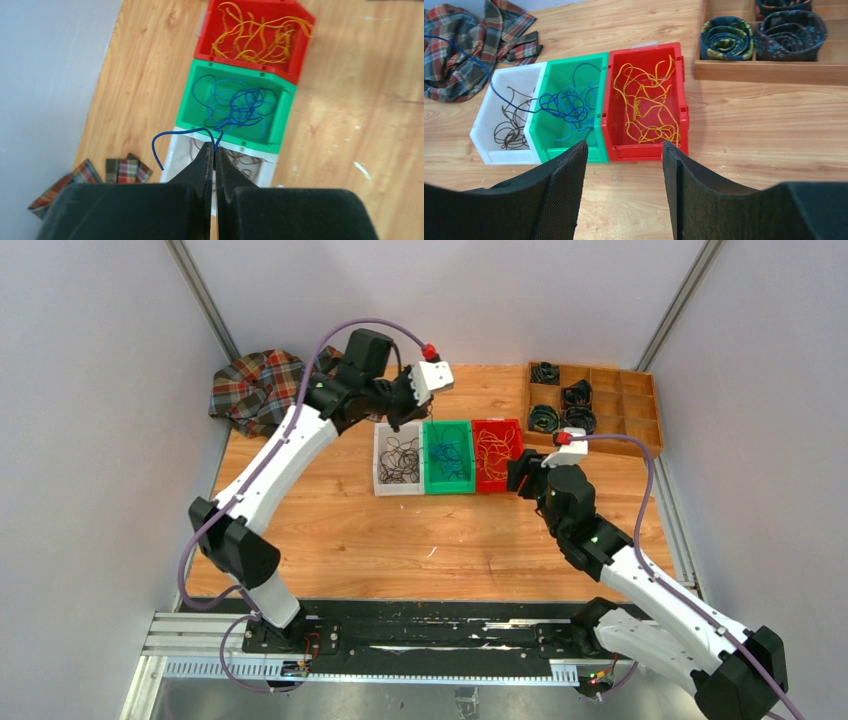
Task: Untangle the cables
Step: Place the cable in the bin.
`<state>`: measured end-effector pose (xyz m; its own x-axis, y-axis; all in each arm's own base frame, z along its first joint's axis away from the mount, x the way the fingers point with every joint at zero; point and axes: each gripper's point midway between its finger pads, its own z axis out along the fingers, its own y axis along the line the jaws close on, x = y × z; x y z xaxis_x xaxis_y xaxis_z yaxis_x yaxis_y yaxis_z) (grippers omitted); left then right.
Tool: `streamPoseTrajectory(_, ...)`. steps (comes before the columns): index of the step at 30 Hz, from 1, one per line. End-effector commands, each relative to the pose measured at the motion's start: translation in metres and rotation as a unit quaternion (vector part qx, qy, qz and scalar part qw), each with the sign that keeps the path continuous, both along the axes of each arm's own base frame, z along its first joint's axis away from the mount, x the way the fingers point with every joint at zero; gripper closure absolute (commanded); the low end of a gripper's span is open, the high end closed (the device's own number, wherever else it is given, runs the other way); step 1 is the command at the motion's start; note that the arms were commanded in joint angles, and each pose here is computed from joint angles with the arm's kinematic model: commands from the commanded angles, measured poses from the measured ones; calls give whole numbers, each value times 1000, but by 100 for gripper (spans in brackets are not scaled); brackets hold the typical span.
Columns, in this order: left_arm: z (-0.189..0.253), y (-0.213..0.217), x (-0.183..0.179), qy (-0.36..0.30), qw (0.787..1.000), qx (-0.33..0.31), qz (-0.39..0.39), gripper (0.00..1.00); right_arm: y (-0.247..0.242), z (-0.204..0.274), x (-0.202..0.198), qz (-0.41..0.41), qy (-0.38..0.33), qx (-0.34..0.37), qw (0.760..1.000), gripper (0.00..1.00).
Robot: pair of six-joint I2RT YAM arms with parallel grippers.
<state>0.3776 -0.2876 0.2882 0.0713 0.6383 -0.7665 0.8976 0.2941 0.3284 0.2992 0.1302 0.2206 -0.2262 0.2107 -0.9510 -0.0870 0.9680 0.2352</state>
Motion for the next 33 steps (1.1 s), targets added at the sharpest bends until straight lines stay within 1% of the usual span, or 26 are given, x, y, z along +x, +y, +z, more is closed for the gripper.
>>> streamPoseTrajectory(1, -5, -22, 32, -84, 996, 33, 5, 99, -28, -2, -1, -47, -2, -31, 998, 43)
streamPoseTrajectory(4, -29, -33, 42, -94, 995, 45, 9, 99, -36, -1, -3, -56, -2, -36, 998, 43)
streamPoseTrajectory(7, -56, -39, 49, -85, 995, 46, 13, 99, -42, -2, -6, -64, -1, -36, 997, 43)
streamPoseTrajectory(16, -133, -55, 51, 3, 999, 41, 24, 99, -52, -11, -10, -80, 12, -36, 996, 43)
streamPoseTrajectory(24, -187, -58, 53, 50, 996, 57, 42, 98, -56, -17, -9, -86, 27, -31, 995, 43)
streamPoseTrajectory(25, -190, -57, 54, 55, 996, 61, 44, 96, -56, -18, -9, -87, 30, -32, 995, 42)
streamPoseTrajectory(26, -193, -56, 54, 60, 995, 66, 48, 90, -57, -18, -9, -89, 32, -32, 995, 42)
streamPoseTrajectory(27, -192, -56, 54, 64, 994, 71, 49, 83, -58, -18, -9, -91, 35, -32, 995, 42)
streamPoseTrajectory(28, -189, -53, 53, 69, 993, 80, 49, 74, -59, -18, -8, -94, 36, -33, 994, 41)
streamPoseTrajectory(31, -164, -46, 49, 70, 992, 97, 45, 45, -62, -14, -8, -99, 35, -33, 994, 40)
streamPoseTrajectory(32, -155, -42, 45, 71, 991, 106, 38, 29, -63, -13, -8, -100, 36, -35, 994, 39)
streamPoseTrajectory(33, -146, -38, 40, 72, 991, 113, 32, 16, -64, -11, -8, -100, 35, -35, 994, 37)
